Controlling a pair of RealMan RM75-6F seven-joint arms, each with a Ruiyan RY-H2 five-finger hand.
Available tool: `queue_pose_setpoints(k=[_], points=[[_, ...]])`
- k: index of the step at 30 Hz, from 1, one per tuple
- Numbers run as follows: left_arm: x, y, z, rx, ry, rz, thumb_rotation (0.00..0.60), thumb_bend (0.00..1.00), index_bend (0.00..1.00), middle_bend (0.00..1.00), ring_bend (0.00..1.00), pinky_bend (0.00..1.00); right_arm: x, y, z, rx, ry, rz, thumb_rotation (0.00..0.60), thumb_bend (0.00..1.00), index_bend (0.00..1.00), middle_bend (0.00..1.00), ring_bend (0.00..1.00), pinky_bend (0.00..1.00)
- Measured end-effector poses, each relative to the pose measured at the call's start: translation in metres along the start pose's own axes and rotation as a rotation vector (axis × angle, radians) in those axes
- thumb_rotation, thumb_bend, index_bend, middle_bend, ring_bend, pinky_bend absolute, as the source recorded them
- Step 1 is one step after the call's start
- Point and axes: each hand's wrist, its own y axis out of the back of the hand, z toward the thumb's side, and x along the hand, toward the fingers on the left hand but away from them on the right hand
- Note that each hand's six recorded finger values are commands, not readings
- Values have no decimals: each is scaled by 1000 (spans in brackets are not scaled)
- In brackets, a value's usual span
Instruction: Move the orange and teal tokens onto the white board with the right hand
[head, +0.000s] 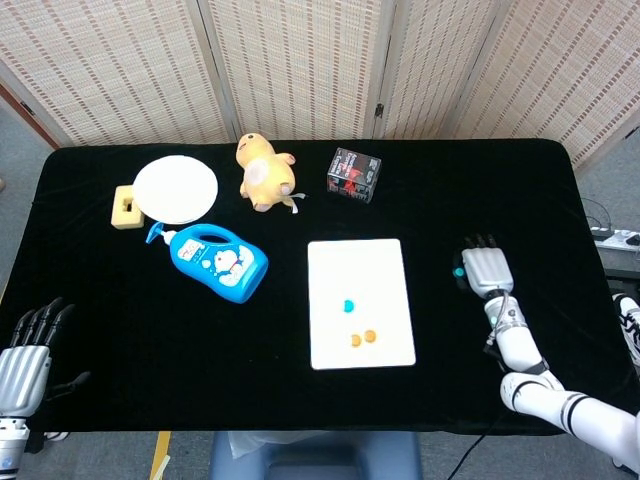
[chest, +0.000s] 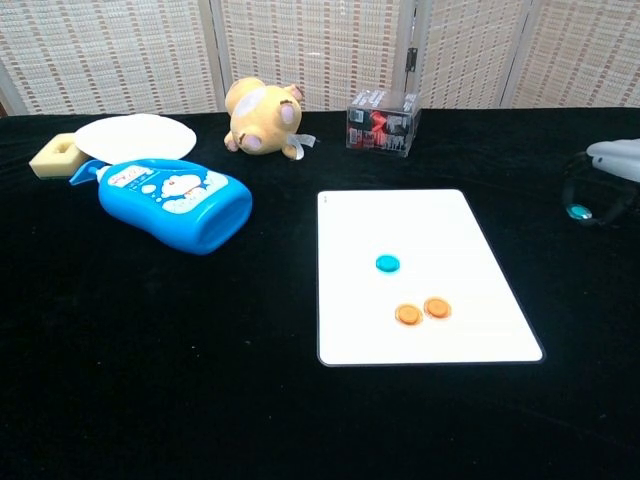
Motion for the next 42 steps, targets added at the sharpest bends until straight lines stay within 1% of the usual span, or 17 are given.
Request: queue_pose_setpoints(k=[4,7,12,15,22,35,37,42], points=[[-1,0,0,-2,1,2,600,170,0,0,0,0,14,6,43,8,131,-3,600,426,482,182,69,0],[-1,0,-1,-1,1,2,600,170,0,0,0,0,24,8,74,42,221,-1,600,426,483,182,68,0],[-2,0,-2,-4,2,2,600,170,0,0,0,0,28,2,114,95,311,11,600,425,482,182,69,0],[-3,-1,-3,-6,4,1,600,170,0,0,0,0,28,-3,131,110,343,21,600,425,482,182,68,0],[-3,-1,-4,-8,6,2,600,170,0,0,0,0,27,-10,155,140,381,31,600,425,482,178,66,0],[-3,-2,-7,-11,10,1,600,170,0,0,0,0,25,-13,169,159,396,35,600,425,463,173,62,0],[-2,-3,-7,-10,11,0,600,170,0,0,0,0,25,-14,170,160,399,37,600,426,446,172,61,0],[-2,-4,-8,-15,12,-3,600,167,0,0,0,0,25,-15,171,160,402,37,600,426,351,172,58,0]])
